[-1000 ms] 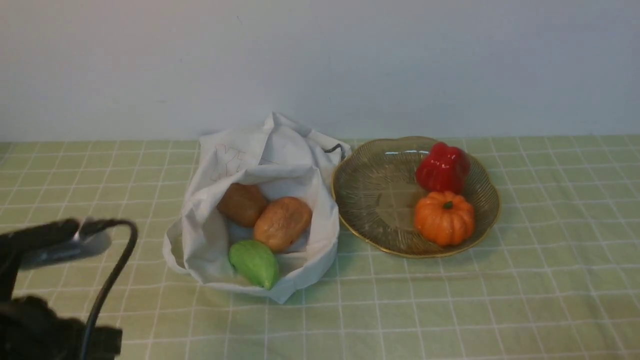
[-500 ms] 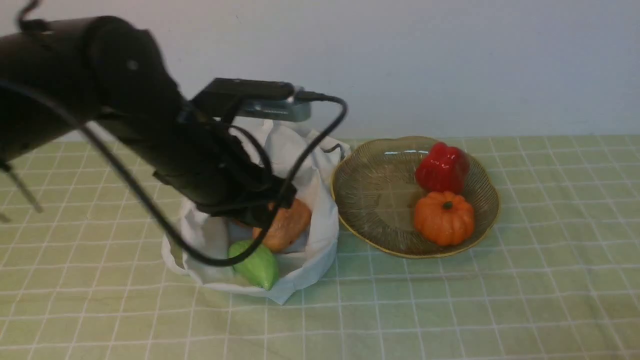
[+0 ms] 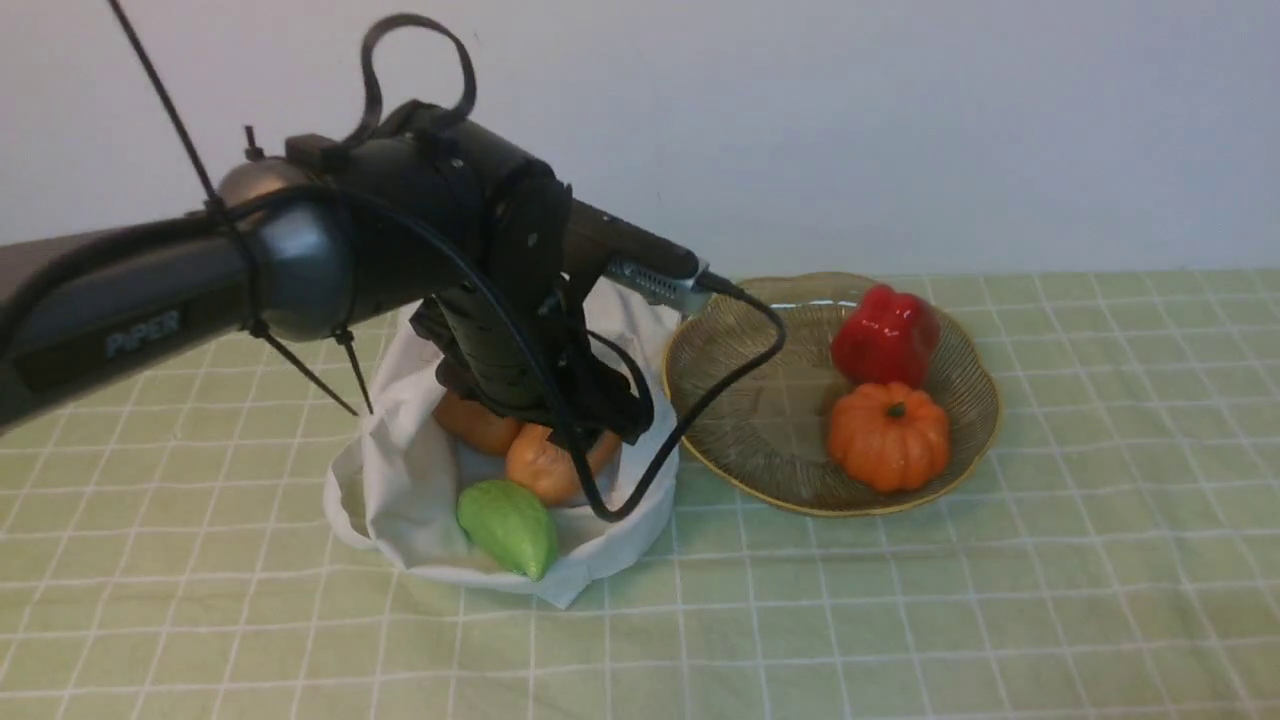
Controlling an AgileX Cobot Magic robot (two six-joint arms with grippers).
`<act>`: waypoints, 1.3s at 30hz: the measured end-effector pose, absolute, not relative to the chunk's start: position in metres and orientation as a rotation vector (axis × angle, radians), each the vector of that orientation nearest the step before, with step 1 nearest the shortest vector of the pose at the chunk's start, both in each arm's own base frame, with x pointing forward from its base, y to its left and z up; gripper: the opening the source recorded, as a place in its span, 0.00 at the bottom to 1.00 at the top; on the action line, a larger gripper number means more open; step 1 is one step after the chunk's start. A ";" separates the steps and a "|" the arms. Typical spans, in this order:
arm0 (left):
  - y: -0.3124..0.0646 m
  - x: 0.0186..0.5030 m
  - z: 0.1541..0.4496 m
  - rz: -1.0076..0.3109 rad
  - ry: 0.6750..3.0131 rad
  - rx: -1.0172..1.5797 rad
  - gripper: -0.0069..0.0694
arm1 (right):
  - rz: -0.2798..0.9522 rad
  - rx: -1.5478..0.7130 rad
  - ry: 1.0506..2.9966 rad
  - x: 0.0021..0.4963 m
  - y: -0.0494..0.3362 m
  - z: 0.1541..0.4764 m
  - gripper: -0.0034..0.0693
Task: Take vegetables from bag on green coffee tablecloth place on plate.
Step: 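Reach into the cloth bag and grasp the potato inside with the left gripper, then take the potato out of the bag and place it on the plate with the left gripper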
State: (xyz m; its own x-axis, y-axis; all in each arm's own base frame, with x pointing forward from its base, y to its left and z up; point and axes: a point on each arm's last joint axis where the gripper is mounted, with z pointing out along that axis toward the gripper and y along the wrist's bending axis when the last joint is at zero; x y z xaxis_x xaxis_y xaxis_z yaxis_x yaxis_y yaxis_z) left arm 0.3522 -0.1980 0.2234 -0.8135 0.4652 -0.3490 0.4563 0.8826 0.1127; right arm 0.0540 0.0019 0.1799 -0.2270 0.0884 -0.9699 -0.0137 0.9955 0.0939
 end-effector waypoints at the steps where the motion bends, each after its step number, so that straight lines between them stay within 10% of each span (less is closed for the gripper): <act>1: -0.199 0.354 0.219 0.036 2.681 0.683 0.78 | 0.094 0.055 1.798 0.054 0.002 0.180 0.02; 24: -0.208 0.374 0.169 0.104 2.662 0.766 0.73 | 0.094 0.055 1.798 0.054 0.002 0.180 0.02; 31: -0.213 0.341 0.219 0.046 2.714 0.741 0.73 | 0.094 0.055 1.798 0.054 0.002 0.180 0.02; 39: -0.226 0.313 0.285 -0.357 2.603 0.570 0.73 | 0.094 0.055 1.798 0.054 0.002 0.180 0.02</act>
